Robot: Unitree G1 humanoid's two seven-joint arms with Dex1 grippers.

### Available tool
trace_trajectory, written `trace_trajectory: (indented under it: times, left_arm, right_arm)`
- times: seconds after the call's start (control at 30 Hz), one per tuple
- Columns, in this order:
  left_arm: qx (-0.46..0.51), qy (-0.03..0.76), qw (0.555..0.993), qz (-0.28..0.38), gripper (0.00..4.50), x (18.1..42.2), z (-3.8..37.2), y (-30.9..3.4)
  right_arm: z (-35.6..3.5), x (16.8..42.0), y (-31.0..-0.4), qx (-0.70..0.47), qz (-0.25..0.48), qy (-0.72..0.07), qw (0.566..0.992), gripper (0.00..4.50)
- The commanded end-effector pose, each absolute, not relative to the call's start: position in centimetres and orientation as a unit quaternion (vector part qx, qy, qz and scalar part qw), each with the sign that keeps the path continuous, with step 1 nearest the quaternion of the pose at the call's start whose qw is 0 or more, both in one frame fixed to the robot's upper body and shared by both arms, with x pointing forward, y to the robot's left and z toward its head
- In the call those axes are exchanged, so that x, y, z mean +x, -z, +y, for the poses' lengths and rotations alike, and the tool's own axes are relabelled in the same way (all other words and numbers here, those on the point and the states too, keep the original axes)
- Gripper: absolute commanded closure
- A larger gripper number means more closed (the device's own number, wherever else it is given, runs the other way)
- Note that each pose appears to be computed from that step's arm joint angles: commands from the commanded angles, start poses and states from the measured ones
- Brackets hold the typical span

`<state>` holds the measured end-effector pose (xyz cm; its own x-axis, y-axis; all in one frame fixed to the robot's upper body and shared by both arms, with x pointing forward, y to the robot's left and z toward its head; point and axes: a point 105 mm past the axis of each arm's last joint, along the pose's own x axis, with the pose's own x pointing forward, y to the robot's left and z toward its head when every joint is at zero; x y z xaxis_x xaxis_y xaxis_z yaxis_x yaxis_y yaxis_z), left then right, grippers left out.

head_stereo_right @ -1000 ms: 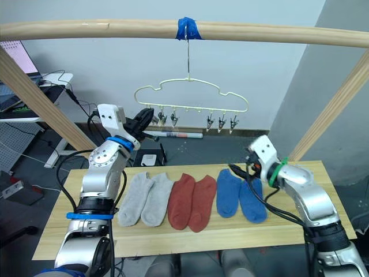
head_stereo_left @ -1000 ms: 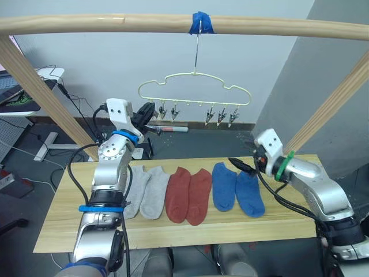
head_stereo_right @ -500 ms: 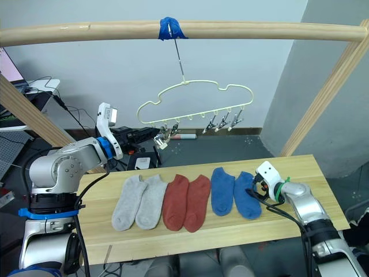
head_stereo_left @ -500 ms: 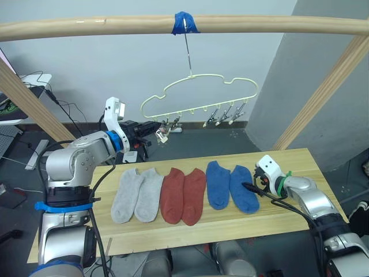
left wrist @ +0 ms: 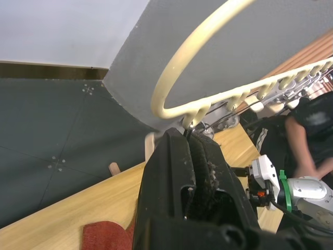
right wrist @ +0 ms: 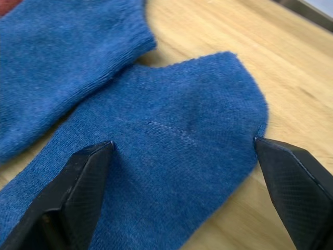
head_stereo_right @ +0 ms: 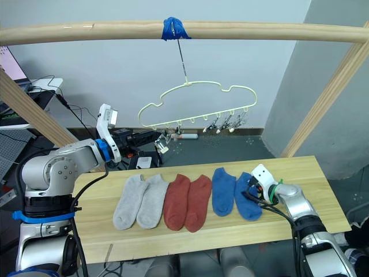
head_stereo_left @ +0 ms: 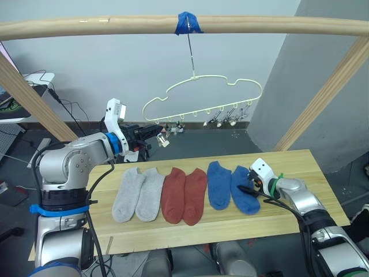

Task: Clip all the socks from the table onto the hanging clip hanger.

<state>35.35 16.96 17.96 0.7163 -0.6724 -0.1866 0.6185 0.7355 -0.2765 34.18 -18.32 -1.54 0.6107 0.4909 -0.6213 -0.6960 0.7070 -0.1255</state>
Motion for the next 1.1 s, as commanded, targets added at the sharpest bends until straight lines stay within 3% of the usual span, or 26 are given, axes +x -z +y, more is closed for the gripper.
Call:
trace_trajectory:
  times: [0.03,0.33,0.5,0.63,0.7,0.9,1.1]
  left_arm:
    - [-0.088,0.347,0.924,0.136,4.5,35.2,17.2,-18.2]
    - [-0.087,0.339,0.928,0.128,4.5,35.7,17.2,-18.3]
    - [-0.148,0.344,0.919,0.123,4.5,36.1,16.4,-18.7]
    - [-0.231,0.355,0.896,0.138,4.5,36.0,15.8,-19.0]
    - [-0.252,0.359,0.887,0.142,4.5,35.9,15.6,-19.2]
    - [-0.324,0.39,0.849,0.15,4.5,35.8,14.4,-20.8]
    - [-0.342,0.414,0.829,0.157,4.5,35.1,13.6,-21.5]
  right_arm:
    - [-18.5,34.1,1.6,-0.189,0.283,-0.342,0.876,1.26]
    - [-19.9,33.6,1.4,-0.192,0.278,-0.33,0.881,4.46]
    - [-20.4,32.9,-2.3,-0.191,0.231,-0.345,0.889,4.46]
    - [-17.5,30.9,-7.8,-0.179,0.18,-0.414,0.874,4.46]
    - [-16.6,30.2,-9.1,-0.169,0.173,-0.433,0.868,4.46]
    - [-7.3,28.6,-14.6,-0.08,0.103,-0.531,0.837,4.46]
    - [-2.8,30.0,-15.6,-0.042,0.081,-0.535,0.84,4.46]
